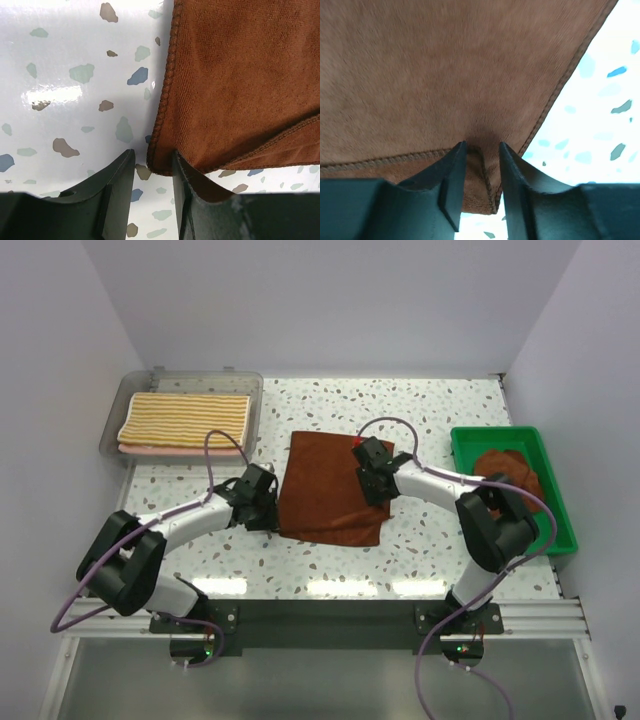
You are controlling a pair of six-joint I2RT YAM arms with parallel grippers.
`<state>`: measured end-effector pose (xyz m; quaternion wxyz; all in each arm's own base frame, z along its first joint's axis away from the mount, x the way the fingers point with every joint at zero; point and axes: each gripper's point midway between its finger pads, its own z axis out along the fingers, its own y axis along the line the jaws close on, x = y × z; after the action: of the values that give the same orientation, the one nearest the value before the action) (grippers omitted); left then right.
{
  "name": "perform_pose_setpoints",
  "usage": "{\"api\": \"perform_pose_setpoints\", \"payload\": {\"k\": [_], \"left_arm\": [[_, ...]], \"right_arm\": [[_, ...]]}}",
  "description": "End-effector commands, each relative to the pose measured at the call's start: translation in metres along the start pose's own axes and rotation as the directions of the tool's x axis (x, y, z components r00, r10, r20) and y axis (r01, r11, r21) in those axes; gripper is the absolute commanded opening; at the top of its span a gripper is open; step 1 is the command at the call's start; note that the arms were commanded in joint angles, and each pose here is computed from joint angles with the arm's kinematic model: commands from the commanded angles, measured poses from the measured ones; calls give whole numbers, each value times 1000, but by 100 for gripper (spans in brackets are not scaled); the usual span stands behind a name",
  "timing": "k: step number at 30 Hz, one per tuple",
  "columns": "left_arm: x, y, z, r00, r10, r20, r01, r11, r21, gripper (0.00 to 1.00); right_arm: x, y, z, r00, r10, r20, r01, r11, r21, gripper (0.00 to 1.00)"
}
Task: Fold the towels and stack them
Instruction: Fold the towel
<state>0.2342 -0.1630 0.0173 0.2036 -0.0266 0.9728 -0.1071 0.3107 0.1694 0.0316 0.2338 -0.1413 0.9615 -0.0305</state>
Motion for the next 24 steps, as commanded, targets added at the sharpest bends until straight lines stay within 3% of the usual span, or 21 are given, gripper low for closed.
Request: {"api": "perform_pose_setpoints", "payload": {"k": [1,3,7,12,21,24], "left_arm": [[8,18,-2,999,38,-20,-39,996,-79,41],[7,19,-2,999,39,-20,-41,996,-81,41],[7,19,-3,999,40,-19,-41,996,-83,41],[8,20,-3,999,37,-22,-39,995,-90,40],[10,22,-1,999,30,-34,-33,994,-103,39],[10,22,-1,999,28,-36,-32,994,-106,39]], "right_arm": [[-1,1,-13,999,34,26,-33,999,-34,35],[0,2,-16,999,35,33,-34,998,-44,31],[3,3,-22,999,30,44,-27,998,-64,12],[7,3,-38,995,43,86,-34,994,-108,0],[47,7,-64,990,67,122,-37,971,-234,0],[68,10,-66,991,104,79,-80,961,-266,7]]}}
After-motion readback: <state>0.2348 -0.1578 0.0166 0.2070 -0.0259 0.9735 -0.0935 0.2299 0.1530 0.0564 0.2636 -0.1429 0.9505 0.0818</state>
